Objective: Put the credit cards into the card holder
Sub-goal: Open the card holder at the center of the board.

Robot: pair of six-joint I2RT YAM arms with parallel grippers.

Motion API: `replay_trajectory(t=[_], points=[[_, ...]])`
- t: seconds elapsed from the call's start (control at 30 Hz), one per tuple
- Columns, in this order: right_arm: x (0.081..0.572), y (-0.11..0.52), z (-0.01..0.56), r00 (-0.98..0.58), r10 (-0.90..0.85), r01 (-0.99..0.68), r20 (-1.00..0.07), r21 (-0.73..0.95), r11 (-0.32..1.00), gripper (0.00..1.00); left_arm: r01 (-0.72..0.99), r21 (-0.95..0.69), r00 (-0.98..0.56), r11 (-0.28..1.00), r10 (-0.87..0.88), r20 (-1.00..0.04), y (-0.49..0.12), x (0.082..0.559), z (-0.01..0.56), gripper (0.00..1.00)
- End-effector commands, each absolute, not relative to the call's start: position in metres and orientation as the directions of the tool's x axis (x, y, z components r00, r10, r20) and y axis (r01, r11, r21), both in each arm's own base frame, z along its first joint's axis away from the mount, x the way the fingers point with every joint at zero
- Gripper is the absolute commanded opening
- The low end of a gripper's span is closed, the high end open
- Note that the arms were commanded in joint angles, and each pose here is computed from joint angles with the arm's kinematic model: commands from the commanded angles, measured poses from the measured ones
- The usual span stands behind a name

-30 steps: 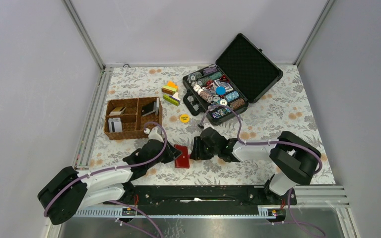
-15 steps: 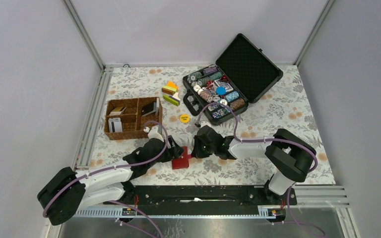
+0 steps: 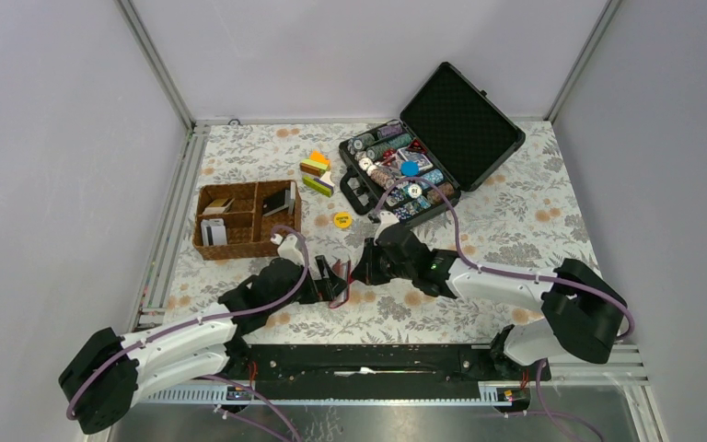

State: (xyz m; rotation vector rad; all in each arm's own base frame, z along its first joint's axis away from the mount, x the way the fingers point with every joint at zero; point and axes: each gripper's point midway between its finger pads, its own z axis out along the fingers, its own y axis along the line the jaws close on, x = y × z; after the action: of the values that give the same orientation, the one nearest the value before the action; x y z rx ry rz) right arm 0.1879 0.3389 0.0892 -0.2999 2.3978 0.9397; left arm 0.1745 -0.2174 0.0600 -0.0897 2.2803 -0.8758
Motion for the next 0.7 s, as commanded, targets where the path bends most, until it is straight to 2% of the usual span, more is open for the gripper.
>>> replay_trajectory(t=[0.0,0.17,0.5,0.67], points=[[0.184,0.338,0.102,-0.817,-0.017,-0.414,-0.577,0.565,0.714,0.00,0.278,-0.669,-0.745,0.689,-0.285,-0.603,-0.241,0.177,0.092,0.99],[0.182,0.337,0.100,-0.821,-0.024,-0.413,-0.571,0.564,0.715,0.00,0.267,-0.681,-0.771,0.682,-0.273,-0.575,-0.245,0.172,0.084,0.96],[0.182,0.335,0.100,-0.820,-0.023,-0.412,-0.572,0.561,0.718,0.00,0.234,-0.630,-0.764,0.740,-0.260,-0.590,-0.237,0.178,0.073,0.74],[0.182,0.335,0.100,-0.822,-0.025,-0.411,-0.570,0.562,0.718,0.00,0.228,-0.613,-0.768,0.756,-0.247,-0.591,-0.237,0.178,0.068,0.68]])
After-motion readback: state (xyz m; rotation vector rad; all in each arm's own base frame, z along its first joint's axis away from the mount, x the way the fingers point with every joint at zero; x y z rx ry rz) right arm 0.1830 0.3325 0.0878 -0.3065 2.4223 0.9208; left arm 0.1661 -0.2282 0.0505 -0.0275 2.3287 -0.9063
